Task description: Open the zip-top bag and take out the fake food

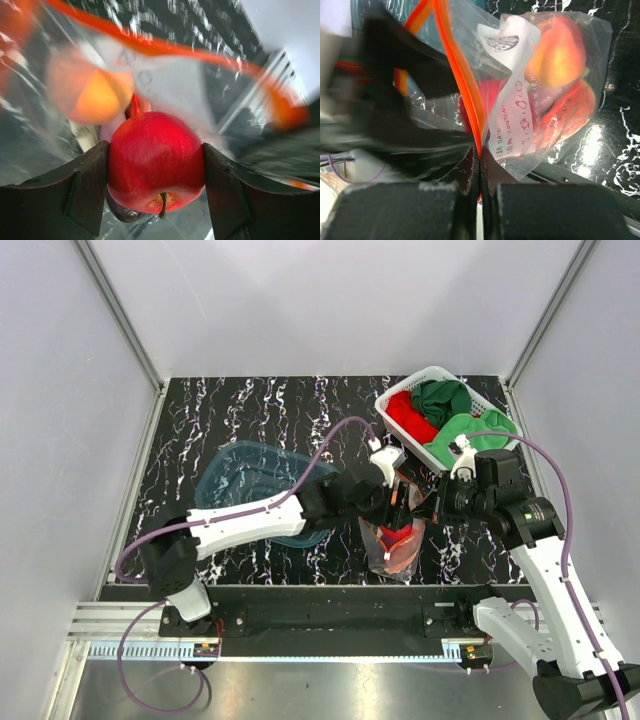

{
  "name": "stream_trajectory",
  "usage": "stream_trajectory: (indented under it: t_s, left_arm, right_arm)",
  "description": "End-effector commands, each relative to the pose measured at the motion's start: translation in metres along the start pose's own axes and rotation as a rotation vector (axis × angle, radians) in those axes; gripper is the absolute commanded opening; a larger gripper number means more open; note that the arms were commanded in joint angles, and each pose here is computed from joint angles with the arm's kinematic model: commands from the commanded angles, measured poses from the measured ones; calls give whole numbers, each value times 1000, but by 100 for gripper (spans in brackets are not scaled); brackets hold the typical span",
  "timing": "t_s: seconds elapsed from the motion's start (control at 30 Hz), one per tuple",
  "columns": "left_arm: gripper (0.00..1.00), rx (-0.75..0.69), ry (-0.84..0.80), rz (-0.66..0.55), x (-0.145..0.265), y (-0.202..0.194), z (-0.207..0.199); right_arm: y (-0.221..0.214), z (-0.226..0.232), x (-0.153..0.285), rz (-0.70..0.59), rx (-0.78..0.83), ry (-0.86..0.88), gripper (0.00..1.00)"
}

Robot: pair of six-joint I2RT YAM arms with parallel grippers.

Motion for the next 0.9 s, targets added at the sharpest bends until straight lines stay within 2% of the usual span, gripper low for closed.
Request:
stream_trajectory:
  t_s: [0.0,0.23,0.43,0.53,0.73,0.87]
  left_arm:
    - [0,-84,-18,-187,44,71,-23]
    - [0,-138,-130,-274,78,107,-53]
    - [0,-166,-149,-399,141,126,-59]
    - [0,-161,-51,-444,169,126,-40]
    - [0,-111,178,-476,212,93,24]
    - [0,-21,323,-396,216,54,80]
  right_arm:
    - [6,1,-2,-31,26,2,0]
    - [7,-2,-5,-30,20,-5,0]
    - [9,-5,-5,-44,14,-28,0]
    - [8,-4,-3,-50,16,-22,0]
    - [9,-1,1,-69,28,-10,0]
    - [7,0,2,-65,31,-2,0]
Point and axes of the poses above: each gripper's point midway between its finger pads, its own x axis back along the fingers, its own z axis along the line the jaws close on, y = z × x, the point moved 2 cm from there along x, back along the fingers, and after that the axes turned 8 degrees about -x, right-handed, at the moved point
